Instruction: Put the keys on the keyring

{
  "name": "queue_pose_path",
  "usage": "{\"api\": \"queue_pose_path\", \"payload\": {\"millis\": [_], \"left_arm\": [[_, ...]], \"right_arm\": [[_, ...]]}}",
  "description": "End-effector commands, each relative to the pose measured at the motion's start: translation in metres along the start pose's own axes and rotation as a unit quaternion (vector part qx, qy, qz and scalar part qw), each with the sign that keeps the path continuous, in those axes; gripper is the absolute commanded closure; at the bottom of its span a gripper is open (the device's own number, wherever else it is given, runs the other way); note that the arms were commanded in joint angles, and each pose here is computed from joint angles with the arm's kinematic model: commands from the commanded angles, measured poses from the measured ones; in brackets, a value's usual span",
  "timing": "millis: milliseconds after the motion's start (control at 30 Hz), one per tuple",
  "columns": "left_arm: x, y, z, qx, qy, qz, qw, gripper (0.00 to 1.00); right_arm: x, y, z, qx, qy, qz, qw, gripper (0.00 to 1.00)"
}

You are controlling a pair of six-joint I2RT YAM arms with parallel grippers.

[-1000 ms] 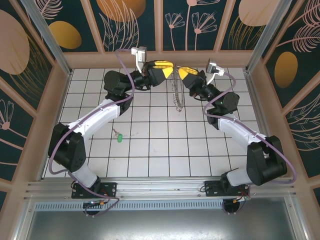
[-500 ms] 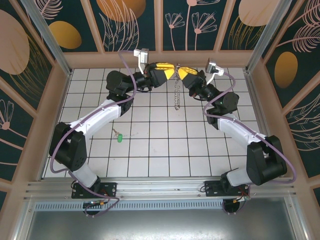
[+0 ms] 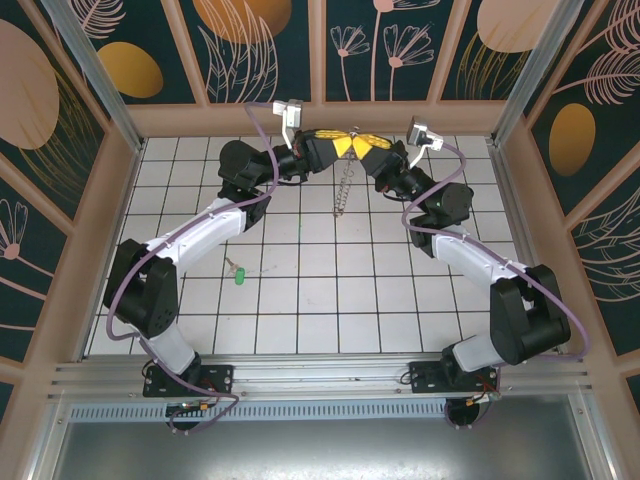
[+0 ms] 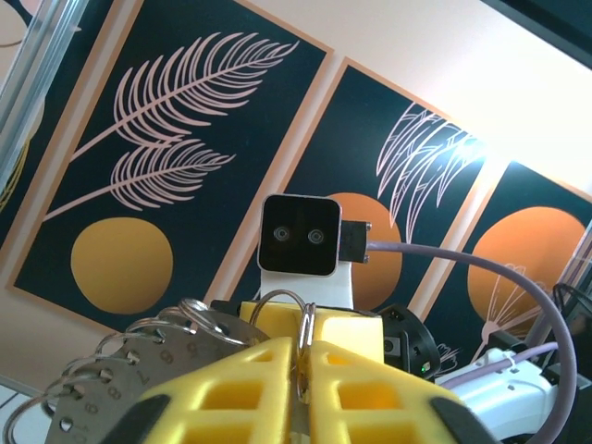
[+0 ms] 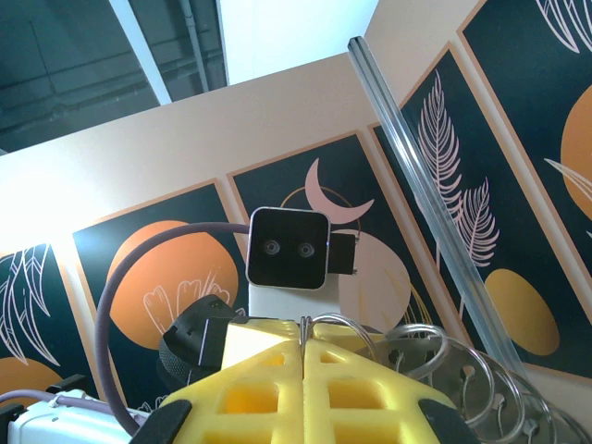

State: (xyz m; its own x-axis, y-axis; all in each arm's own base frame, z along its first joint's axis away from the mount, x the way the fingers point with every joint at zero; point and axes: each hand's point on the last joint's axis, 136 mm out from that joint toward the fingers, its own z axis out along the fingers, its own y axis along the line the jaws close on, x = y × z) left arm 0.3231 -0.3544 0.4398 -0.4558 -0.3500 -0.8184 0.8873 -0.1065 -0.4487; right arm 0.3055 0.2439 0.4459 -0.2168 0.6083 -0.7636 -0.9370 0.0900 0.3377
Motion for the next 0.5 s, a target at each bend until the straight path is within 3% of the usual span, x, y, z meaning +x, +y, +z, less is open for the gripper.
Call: {"api": "queue_pose_path", "payload": {"millis": [0,67,333,400,467], "left_arm": [[-0.008,-0.015,0.006,0.023,-0.007,0.023,0.999,0.96],[-0.010,-0.017,0.006,0.026,-0.009,0.025,0.999,1.00],[-0.009,-0.016,0.005,0.025,-0.011,0.028,0.999,1.00],[-0.008,-0.013,0.006,0.019,-0.007,0.027,0.999,1.00],[-0.006,-0.010,0.007,0.007,0.004,0.033,0.999,1.00]], "right_arm": [[-0.016,0.023,0.008,-0.040,-0.019,-0.026,0.999,1.00],[-0.015,0.023,0.008,-0.040,-0.017,-0.024,0.999,1.00],[-0.014,0.021,0.009,-0.028,-0.004,-0.022,0.999,1.00],[-0.019,0.018,0.004,-0.013,-0.001,-0.022,1.000,0.72],[-0.027,0.014,-0.005,0.010,0.000,-0.028,1.000,0.54]]}}
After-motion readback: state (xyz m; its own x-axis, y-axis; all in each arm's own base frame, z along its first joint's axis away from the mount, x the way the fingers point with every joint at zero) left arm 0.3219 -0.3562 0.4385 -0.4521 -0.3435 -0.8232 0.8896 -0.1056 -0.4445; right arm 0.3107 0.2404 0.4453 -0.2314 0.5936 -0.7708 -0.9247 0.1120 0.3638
